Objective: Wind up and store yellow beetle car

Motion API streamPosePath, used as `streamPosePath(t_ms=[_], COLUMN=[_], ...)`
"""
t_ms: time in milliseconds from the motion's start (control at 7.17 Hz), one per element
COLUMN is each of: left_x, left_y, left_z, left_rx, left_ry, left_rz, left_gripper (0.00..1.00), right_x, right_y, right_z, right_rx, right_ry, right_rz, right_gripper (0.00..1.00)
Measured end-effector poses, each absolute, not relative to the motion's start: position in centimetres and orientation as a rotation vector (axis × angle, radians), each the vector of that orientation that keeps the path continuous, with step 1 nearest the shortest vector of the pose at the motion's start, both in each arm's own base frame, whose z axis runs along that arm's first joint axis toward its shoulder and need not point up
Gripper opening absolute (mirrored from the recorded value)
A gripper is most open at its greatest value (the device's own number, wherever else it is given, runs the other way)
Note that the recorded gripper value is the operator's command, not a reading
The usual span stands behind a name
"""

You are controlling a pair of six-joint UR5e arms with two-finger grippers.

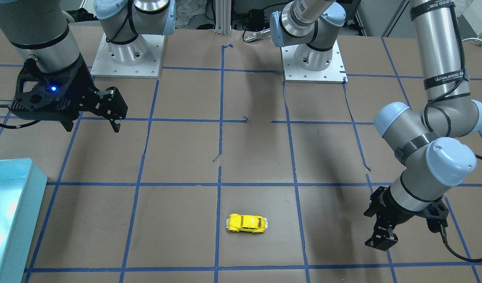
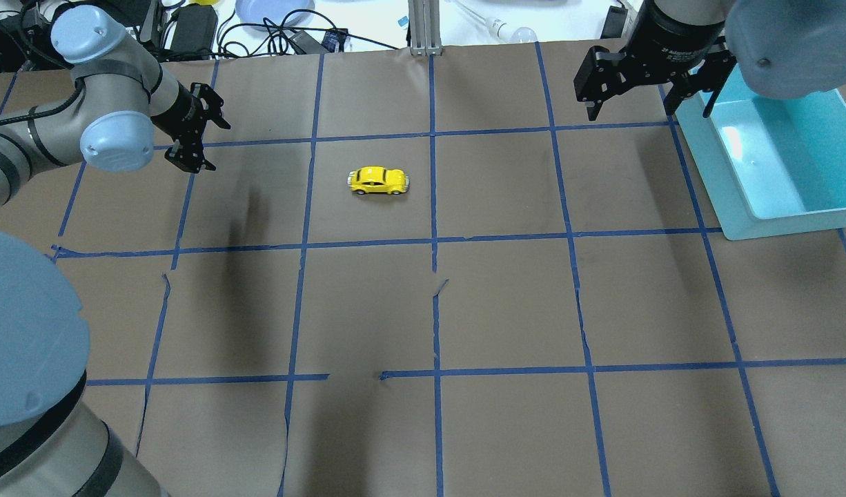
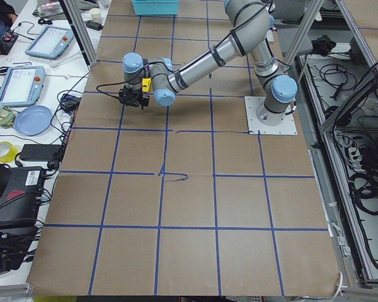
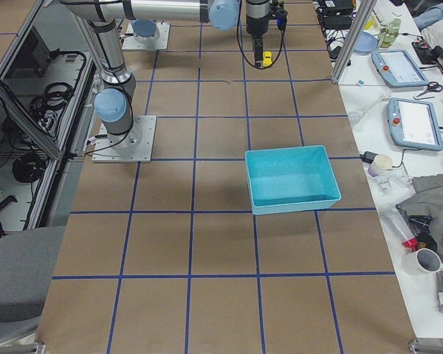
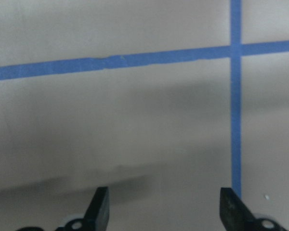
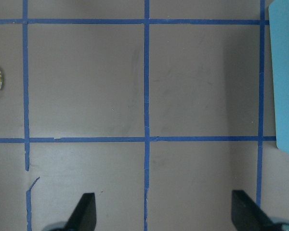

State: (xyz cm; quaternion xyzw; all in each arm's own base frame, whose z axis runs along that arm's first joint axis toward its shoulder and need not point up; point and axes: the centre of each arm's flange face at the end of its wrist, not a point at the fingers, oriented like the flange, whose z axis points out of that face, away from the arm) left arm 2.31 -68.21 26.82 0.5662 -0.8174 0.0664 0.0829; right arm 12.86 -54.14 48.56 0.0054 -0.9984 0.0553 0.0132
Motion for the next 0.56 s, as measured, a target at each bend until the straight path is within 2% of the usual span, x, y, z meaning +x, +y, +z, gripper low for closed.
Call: streamPosePath(t_ms=[279, 558], left_x=[2.6, 1.4], left_y=[-67.0, -65.6], left_z=[31.6, 38.2], left_rx=[1.371, 1.187], left_ry=[-2.746, -2.96], left_rz=[0.337, 0.343], left_gripper=[1.0, 1.0], right_x=[12.9, 12.9], right_y=[-54.2, -54.2], right_z=[48.4, 48.2], right_rx=[0.021, 0.036], right_ry=[-3.114, -3.117], right_rz=[0.164, 0.15], right_gripper=[1.0, 1.0])
